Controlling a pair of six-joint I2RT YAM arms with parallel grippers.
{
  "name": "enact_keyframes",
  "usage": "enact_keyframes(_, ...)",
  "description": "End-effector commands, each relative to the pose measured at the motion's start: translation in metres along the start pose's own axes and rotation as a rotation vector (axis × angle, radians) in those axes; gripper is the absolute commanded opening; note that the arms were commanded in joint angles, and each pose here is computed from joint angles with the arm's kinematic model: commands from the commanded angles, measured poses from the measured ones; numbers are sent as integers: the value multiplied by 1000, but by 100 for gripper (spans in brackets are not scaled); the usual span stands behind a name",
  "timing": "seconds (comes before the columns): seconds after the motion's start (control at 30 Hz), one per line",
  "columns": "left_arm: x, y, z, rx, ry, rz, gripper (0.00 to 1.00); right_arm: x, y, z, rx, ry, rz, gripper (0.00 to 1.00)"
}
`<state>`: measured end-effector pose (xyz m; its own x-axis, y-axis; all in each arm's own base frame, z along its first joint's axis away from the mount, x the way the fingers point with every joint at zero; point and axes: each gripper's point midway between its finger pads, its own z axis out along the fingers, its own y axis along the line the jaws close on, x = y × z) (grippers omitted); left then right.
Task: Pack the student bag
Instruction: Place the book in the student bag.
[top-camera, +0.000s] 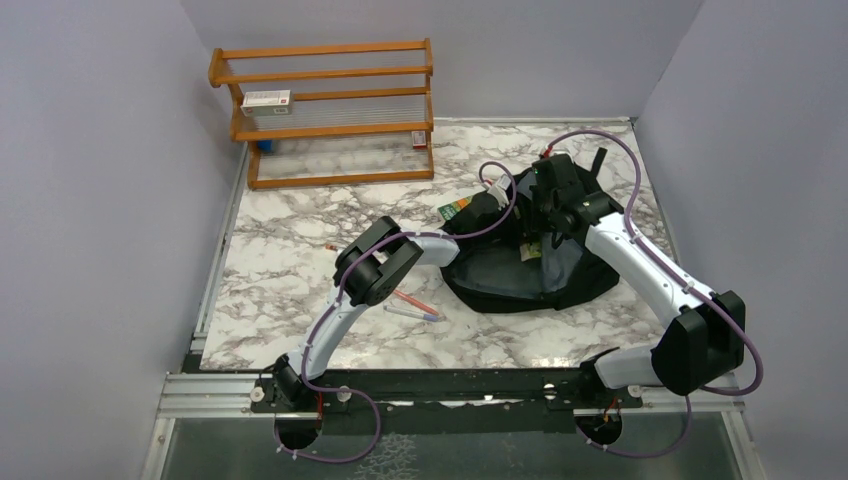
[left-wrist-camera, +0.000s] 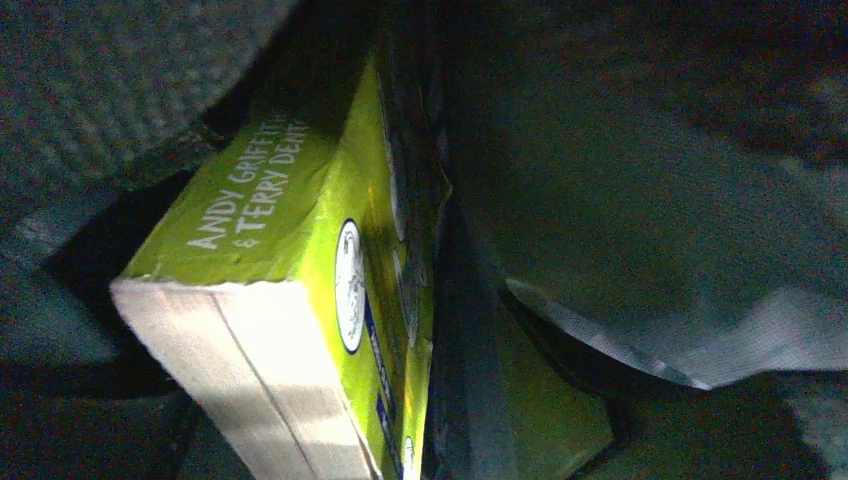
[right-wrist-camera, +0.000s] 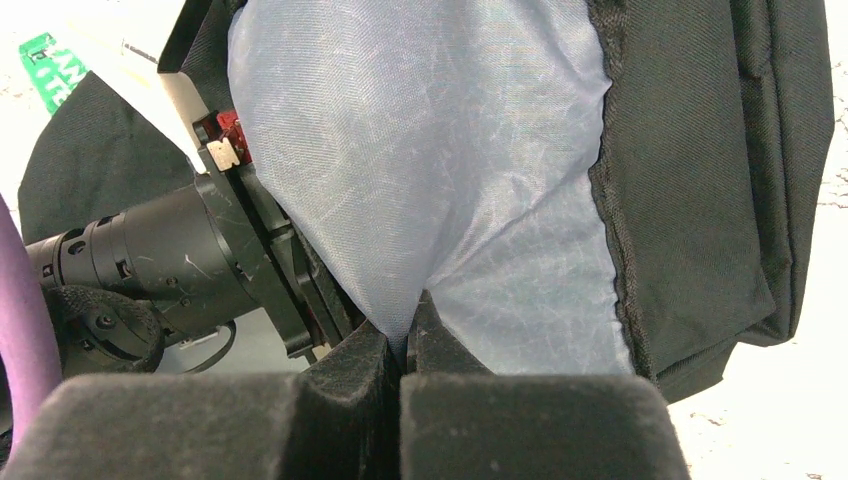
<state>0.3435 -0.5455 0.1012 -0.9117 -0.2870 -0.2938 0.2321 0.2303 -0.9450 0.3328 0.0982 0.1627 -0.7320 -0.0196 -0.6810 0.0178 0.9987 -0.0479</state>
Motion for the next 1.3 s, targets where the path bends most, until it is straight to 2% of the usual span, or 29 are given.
enact_keyframes(0.0, -6, -21, -4, -5, -11, 31, 67, -19, 3, -8, -25, -81, 48, 1)
enact_keyframes(0.3, -10, -5, -16, -135, -4, 23, 75, -18, -3, -8, -5, -83, 46, 1)
enact_keyframes(0.57, -12, 5, -34, -202, -11, 41, 72, -17, -6, -6, 13, -81, 43, 1)
enact_keyframes(1.0, -15, 14, -69, -290, -2, 88, 75, -15, -17, -2, 56, -74, 39, 1)
enact_keyframes(1.27, -9, -22, -103, -236, 25, 181, 76, -9, -40, 4, 155, -54, 39, 1)
